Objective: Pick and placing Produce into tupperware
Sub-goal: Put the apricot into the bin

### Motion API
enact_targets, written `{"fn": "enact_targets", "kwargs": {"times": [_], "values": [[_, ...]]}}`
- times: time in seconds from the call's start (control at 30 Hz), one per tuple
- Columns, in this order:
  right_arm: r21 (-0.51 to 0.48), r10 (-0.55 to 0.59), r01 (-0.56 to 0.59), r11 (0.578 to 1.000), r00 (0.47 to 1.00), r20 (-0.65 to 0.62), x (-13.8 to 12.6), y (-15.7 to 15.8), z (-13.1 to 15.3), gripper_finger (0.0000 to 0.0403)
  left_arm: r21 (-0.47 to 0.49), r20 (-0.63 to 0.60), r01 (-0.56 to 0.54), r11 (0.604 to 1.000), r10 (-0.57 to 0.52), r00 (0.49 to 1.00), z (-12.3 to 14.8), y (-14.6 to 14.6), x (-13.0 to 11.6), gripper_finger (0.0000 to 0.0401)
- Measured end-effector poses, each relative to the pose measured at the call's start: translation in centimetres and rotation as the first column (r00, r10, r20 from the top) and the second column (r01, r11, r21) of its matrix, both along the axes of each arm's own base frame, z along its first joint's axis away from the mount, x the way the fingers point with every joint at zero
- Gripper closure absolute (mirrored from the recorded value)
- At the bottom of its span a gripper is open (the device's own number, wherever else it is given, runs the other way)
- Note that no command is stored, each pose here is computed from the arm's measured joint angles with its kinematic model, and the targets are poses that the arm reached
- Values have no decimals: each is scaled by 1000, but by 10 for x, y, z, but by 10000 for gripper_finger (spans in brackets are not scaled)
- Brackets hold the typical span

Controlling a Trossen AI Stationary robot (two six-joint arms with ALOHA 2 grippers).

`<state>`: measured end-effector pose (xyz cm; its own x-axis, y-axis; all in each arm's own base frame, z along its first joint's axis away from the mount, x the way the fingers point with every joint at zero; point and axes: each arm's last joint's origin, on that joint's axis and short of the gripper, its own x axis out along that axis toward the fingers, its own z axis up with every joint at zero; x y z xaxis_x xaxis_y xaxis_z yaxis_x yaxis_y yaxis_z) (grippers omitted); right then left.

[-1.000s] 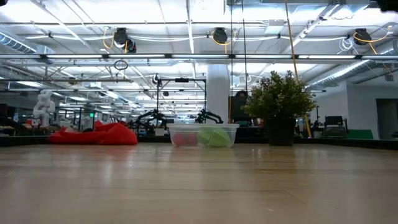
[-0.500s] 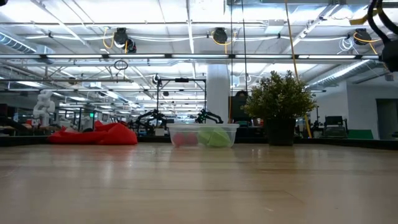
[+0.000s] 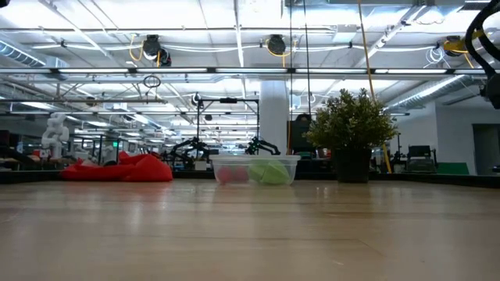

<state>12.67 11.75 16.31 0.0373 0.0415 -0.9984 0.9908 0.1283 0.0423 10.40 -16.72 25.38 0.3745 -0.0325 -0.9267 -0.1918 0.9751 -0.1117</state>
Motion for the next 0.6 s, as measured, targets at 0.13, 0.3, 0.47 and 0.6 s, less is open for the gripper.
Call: {"fn": "enact_targets", "kwargs": {"times": [0.13, 0.3, 0.47, 0.6], "values": [[10, -6, 6, 1000, 1000, 10, -1, -1, -7, 167, 0, 0, -1, 1000, 1, 1000, 0, 0, 0, 242], [10, -7, 7, 1000, 1000, 9, -2, -2, -9, 167, 0, 0, -1, 1000, 1, 1000, 0, 0, 0, 242], [10, -11, 11, 1000, 1000, 9, -2, -2, -9, 167, 0, 0, -1, 1000, 1, 1000, 0, 0, 0, 242], [9, -11, 11, 1000, 1000, 8, -2, -2, -10, 169, 0, 0, -1, 1000, 1, 1000, 0, 0, 0, 242]]}}
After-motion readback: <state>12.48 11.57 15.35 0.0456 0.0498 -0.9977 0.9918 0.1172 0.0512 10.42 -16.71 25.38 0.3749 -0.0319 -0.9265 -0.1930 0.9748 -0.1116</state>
